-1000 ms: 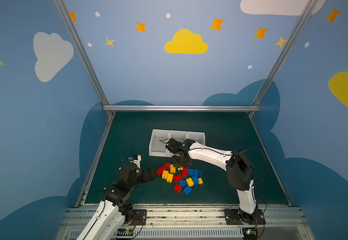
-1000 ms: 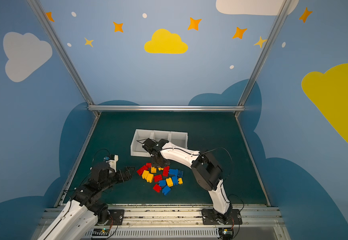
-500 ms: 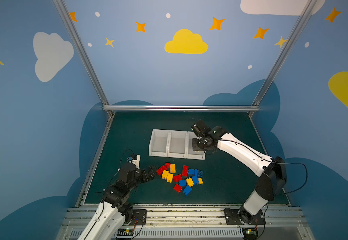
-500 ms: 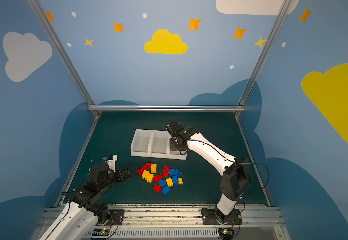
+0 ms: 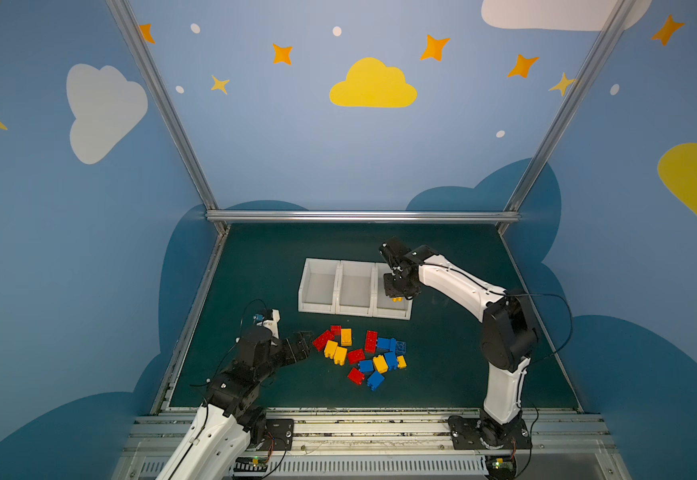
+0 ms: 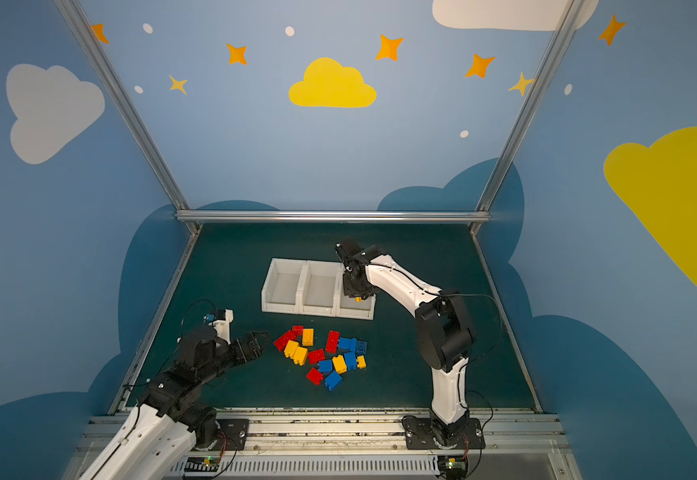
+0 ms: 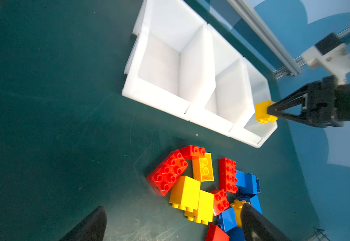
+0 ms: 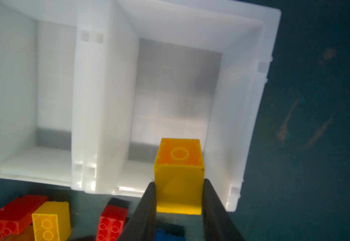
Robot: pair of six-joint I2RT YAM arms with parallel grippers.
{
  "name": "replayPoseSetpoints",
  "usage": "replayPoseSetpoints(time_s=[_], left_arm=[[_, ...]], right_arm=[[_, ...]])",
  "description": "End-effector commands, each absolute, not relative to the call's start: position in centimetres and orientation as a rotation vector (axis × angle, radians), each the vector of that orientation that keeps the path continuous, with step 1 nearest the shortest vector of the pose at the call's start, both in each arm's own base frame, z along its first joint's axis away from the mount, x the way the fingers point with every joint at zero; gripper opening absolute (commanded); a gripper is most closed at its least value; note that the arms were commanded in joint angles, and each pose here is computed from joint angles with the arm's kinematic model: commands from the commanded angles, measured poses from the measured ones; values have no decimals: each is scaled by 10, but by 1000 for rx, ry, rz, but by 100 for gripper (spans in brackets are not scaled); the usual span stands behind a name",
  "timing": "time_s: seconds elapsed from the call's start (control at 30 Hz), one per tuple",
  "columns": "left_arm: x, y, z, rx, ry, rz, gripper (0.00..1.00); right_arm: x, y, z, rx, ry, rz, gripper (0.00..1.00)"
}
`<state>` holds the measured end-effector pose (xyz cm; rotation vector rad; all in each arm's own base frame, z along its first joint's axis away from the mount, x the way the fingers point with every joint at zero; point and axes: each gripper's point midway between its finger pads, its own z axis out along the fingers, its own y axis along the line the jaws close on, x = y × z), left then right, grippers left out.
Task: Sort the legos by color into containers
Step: 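Lift the yellow brick with the right gripper over the bin compartment nearest it, then open the right gripper to drop the yellow brick into the compartment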
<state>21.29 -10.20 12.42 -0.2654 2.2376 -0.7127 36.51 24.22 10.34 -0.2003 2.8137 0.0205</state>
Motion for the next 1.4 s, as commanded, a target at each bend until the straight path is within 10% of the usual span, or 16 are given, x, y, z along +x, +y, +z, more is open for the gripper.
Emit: replayPoseSetpoints(time_s=[0.0, 0.6, 1.37], left_arm=[[211, -106, 122, -252, 2226, -743, 99], [207, -118, 115, -191, 2286, -795, 94], [213, -156, 126, 68, 2478, -708, 80]], right_arm=[[371, 245, 95, -206, 2832, 22, 26], [375, 243, 89, -142, 2871, 35, 46], [297, 192, 155, -29, 2779, 166, 48]])
